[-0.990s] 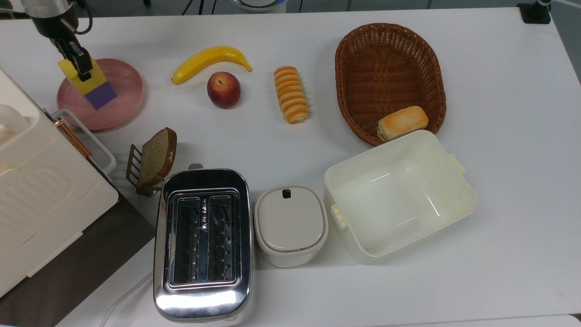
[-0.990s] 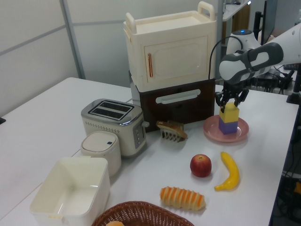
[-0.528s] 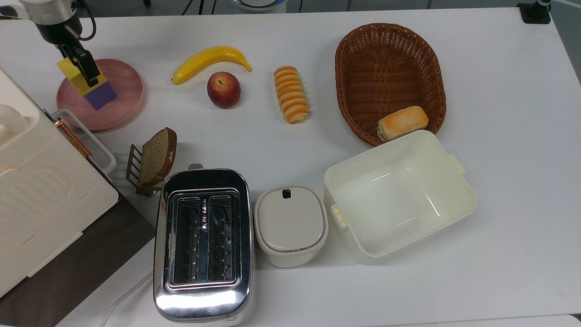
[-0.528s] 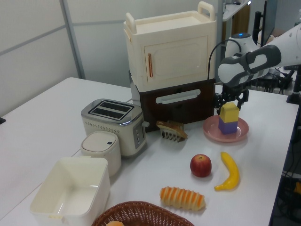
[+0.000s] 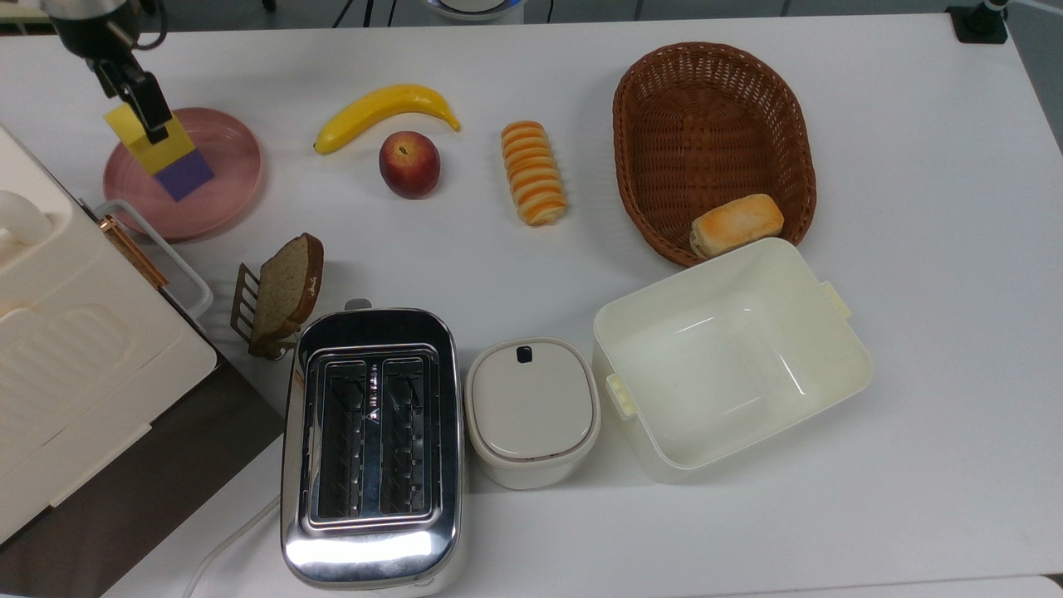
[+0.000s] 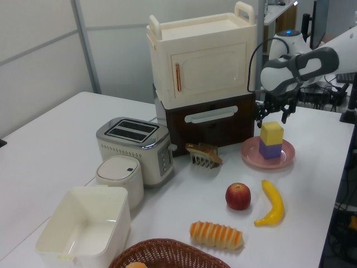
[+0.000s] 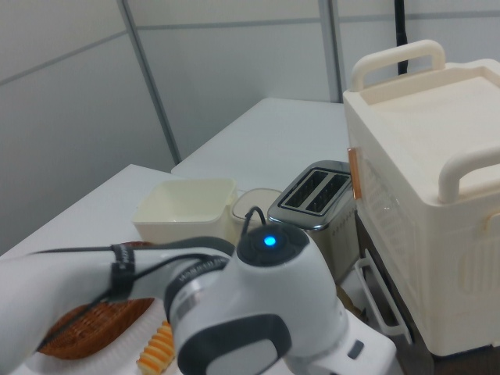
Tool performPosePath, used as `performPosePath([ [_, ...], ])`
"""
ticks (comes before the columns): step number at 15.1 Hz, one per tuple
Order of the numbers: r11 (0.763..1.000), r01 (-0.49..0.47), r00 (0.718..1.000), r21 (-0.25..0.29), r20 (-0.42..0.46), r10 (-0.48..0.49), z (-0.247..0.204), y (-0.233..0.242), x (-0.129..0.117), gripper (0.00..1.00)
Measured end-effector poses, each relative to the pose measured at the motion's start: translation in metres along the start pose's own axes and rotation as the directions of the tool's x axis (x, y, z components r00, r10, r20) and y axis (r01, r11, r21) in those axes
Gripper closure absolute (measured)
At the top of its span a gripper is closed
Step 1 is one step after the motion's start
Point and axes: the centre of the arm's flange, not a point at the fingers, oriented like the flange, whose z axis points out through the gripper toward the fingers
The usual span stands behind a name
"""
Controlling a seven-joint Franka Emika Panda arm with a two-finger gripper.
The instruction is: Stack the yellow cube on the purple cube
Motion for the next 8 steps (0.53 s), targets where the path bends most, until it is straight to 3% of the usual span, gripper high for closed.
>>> performPosePath([
  [3, 1.000, 0.030, 0.999, 0.000, 0.022, -0.030, -0.037, -0.018, -0.013, 0.00],
  [8, 0.997, 0.068, 0.998, 0.029, 0.006, -0.068, -0.119, -0.120, -0.038, 0.00],
])
